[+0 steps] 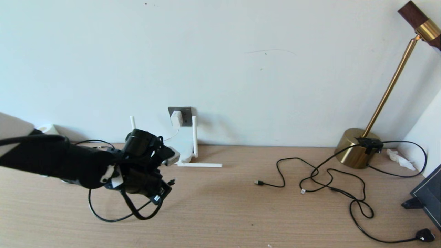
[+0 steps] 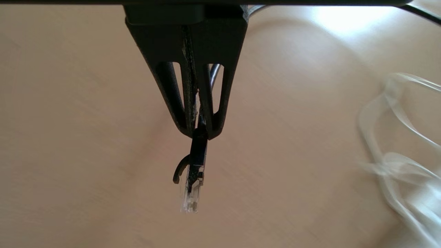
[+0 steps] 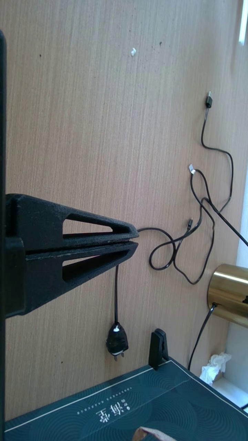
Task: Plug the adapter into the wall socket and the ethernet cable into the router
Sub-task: Hand it to the other hand
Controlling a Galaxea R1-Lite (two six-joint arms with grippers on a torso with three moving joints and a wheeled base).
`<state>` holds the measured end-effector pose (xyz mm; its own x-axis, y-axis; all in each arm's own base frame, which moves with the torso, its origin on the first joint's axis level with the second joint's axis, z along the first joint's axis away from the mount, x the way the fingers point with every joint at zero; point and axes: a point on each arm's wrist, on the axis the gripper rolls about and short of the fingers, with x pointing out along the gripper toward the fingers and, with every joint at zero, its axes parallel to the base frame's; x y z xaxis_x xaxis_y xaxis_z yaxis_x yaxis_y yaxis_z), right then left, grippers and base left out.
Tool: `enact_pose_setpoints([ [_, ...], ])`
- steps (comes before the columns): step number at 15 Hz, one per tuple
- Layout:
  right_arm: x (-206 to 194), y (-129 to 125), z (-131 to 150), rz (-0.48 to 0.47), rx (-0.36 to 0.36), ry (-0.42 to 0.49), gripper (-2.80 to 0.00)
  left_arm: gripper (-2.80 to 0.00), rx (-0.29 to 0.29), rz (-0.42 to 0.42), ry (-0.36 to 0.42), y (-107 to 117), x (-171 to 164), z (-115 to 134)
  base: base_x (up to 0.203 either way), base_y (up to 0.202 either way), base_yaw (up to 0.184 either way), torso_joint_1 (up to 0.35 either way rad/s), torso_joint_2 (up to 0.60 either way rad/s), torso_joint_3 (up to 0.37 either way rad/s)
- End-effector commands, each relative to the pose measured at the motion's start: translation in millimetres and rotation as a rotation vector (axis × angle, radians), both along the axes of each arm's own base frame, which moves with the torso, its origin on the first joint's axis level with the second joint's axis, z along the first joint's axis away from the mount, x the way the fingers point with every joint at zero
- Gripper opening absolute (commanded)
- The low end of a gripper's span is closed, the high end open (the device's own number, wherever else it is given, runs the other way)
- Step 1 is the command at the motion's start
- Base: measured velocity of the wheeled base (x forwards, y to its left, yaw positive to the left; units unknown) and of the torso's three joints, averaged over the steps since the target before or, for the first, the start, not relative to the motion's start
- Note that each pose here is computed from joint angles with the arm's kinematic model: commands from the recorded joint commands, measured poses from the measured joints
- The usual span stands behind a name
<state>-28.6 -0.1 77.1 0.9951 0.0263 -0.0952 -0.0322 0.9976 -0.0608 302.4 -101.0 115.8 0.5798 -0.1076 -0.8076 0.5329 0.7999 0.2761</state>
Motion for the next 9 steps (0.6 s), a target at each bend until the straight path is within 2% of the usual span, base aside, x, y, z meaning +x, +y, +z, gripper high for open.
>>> enact_pose_setpoints([
  [1,0,0,0,0.001,0.0,0.001,-2.8,-2.8,-0.163,0.012,0.072,13,-33,38,0.0,0.0,0.0,0.0,0.0,0.0],
  [4,0,0,0,0.001,0.0,0.001,-2.8,-2.8,-0.319,0.059,0.225,19,-51,43,0.0,0.0,0.0,0.0,0.0,0.0],
  [6,0,0,0,0.001,0.0,0.001,-2.8,-2.8,-0.484,0.07,0.307,19,-64,54,0.0,0.0,0.0,0.0,0.0,0.0],
  [8,0,0,0,0.001,0.0,0.001,-2.8,-2.8,-0.653,0.021,0.345,22,-84,75,0.0,0.0,0.0,0.0,0.0,0.0],
  [9,0,0,0,0.001,0.0,0.001,-2.8,-2.8,-0.74,-0.032,0.369,24,-96,87,0.0,0.0,0.0,0.0,0.0,0.0],
])
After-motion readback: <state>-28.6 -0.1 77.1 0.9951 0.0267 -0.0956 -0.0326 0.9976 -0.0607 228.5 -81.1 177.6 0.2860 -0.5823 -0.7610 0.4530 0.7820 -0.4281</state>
